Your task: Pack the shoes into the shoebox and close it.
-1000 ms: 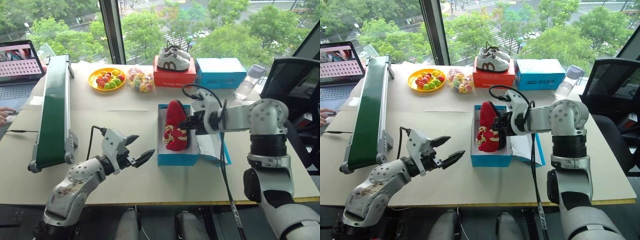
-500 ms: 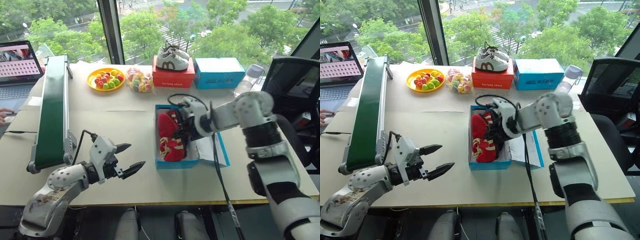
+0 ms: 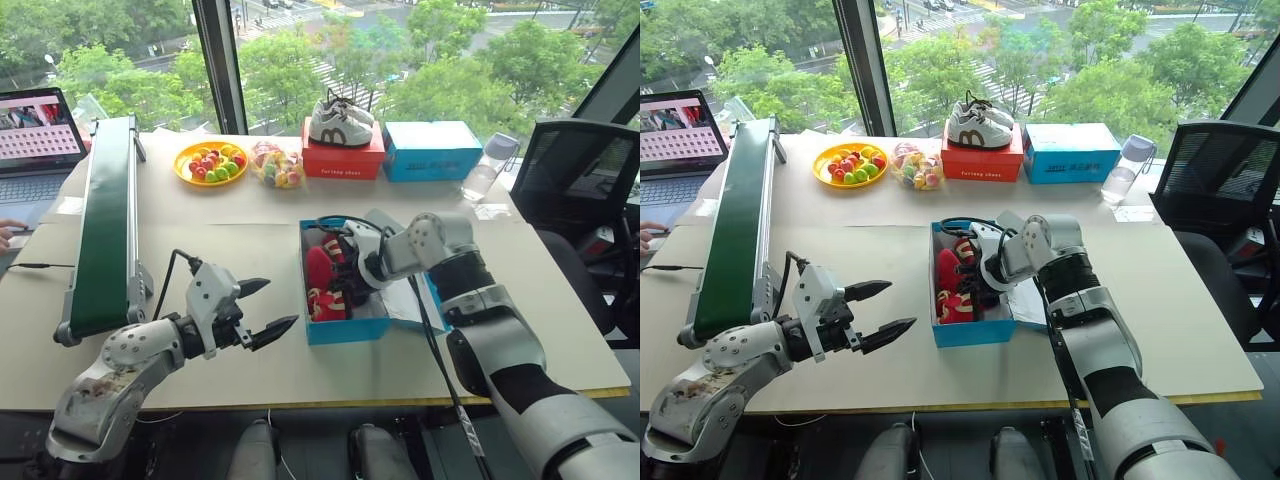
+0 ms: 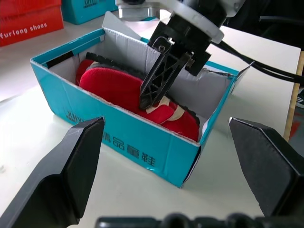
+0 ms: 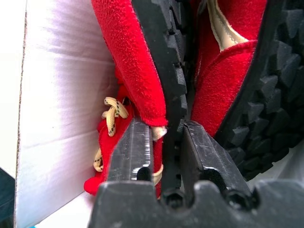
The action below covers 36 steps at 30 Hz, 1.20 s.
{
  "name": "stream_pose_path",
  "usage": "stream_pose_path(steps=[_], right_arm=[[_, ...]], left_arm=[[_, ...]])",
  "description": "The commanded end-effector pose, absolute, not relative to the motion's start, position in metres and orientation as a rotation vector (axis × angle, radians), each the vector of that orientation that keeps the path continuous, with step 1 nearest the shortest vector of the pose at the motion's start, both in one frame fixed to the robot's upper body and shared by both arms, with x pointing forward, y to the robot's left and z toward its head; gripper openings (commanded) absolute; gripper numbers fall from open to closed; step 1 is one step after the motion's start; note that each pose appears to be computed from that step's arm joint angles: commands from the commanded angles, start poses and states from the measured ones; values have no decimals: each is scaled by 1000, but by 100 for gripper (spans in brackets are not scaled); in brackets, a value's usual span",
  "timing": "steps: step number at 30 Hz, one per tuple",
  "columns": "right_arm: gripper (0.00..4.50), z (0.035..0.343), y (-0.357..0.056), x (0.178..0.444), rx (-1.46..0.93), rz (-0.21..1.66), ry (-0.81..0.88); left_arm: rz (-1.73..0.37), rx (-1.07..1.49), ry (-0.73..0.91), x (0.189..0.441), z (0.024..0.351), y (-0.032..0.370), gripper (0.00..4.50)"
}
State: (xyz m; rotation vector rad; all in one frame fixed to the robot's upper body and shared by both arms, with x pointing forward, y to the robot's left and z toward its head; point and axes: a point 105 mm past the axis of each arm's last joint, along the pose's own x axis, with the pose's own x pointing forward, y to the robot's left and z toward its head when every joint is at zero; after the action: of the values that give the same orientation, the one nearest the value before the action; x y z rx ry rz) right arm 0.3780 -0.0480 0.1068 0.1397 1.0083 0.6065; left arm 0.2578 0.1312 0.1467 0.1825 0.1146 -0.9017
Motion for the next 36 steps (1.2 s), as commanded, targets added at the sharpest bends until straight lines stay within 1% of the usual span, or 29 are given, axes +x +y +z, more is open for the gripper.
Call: stream_pose_path(steps=[1,2,3,5,6,7,9,10,12,13,14,15,16,18,19,21,25,27,29,33,35,36], right_arm=[[263,162,-49,390,137,655,814],[299,182,-47,387,129,702,758],[325,200,-46,382,147,750,726],[325,234,-46,366,143,857,650],[325,260,-51,351,144,966,584],[325,278,-55,336,137,1061,532],[325,295,-66,309,121,1204,484],[325,297,-71,299,113,1249,481],[276,280,-93,279,65,1269,530],[260,263,-105,271,50,1253,589],[225,246,-116,261,43,1241,651],[225,229,-124,250,41,1234,710],[155,215,-129,241,34,1228,761],[115,192,-136,228,29,1205,839],[77,183,-138,224,37,1193,865],[13,155,-147,221,40,1110,930],[13,104,-166,224,138,902,1010],[13,64,-184,237,168,654,1022],[13,40,-194,242,184,501,1022],[13,22,-205,257,300,280,938],[13,16,-211,264,405,155,883],[13,16,-210,270,511,103,824]], left_arm=[[-904,199,75,259,154,131,450],[-905,198,75,259,154,131,450],[-906,198,76,259,154,131,450],[-907,197,79,259,154,132,450],[-909,196,80,260,153,132,450],[-912,195,81,260,153,131,450],[-916,194,81,262,153,131,450],[-918,194,81,262,153,132,450],[-919,197,81,264,153,132,450],[-920,198,80,266,154,133,450],[-922,199,79,267,154,133,450],[-927,196,77,268,155,132,450],[-931,194,75,268,155,131,450],[-940,196,76,269,155,130,450],[-942,197,77,270,155,130,450],[-948,197,76,271,155,129,450],[-958,186,65,273,157,124,450],[-969,181,62,273,157,121,450],[-972,180,62,273,158,120,450],[-973,181,64,273,158,121,450],[-976,179,64,273,159,120,450],[-979,178,64,273,159,119,450]])
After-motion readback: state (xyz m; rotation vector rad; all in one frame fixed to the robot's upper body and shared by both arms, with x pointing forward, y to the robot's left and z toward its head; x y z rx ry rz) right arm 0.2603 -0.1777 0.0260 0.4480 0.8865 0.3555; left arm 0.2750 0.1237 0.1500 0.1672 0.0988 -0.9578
